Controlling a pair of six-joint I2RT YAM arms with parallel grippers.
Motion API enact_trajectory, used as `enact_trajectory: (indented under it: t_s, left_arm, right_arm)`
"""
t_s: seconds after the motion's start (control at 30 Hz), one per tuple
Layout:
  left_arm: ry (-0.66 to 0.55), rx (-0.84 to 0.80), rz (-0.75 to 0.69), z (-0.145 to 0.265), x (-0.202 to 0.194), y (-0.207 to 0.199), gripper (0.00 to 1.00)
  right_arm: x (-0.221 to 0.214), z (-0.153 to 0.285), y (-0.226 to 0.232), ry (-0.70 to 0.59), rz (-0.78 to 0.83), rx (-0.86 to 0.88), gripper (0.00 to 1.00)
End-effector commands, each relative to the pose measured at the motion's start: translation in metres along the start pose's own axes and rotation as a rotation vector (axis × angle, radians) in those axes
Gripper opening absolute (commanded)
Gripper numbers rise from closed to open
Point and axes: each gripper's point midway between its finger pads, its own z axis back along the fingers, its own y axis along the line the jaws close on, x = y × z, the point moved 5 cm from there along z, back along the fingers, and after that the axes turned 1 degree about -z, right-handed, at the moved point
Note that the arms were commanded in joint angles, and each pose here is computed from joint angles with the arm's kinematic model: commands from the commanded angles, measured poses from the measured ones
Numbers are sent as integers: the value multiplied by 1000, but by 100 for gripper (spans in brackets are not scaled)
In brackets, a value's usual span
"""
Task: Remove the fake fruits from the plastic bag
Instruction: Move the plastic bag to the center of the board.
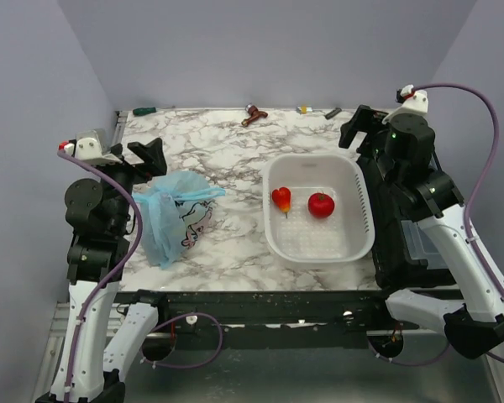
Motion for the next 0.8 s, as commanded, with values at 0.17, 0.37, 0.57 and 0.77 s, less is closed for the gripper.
enact_trajectory:
  t_s: [0.17, 0.37, 0.57, 0.77]
  left_arm:
    - [125, -5, -67, -9, -40, 8, 99]
    - [233, 103, -13, -19, -64, 19, 99]
    - [292, 255, 45, -25, -80, 35, 99]
    - [312, 401, 156, -30, -100, 49, 99]
  right_arm:
    - [-6, -12, 29, 48, -130, 138, 100]
    - [-31, -27, 43, 147, -278, 161, 100]
    - [-51, -21, 63, 189, -475, 322, 100]
    - [-70, -12, 86, 323, -472, 515, 100]
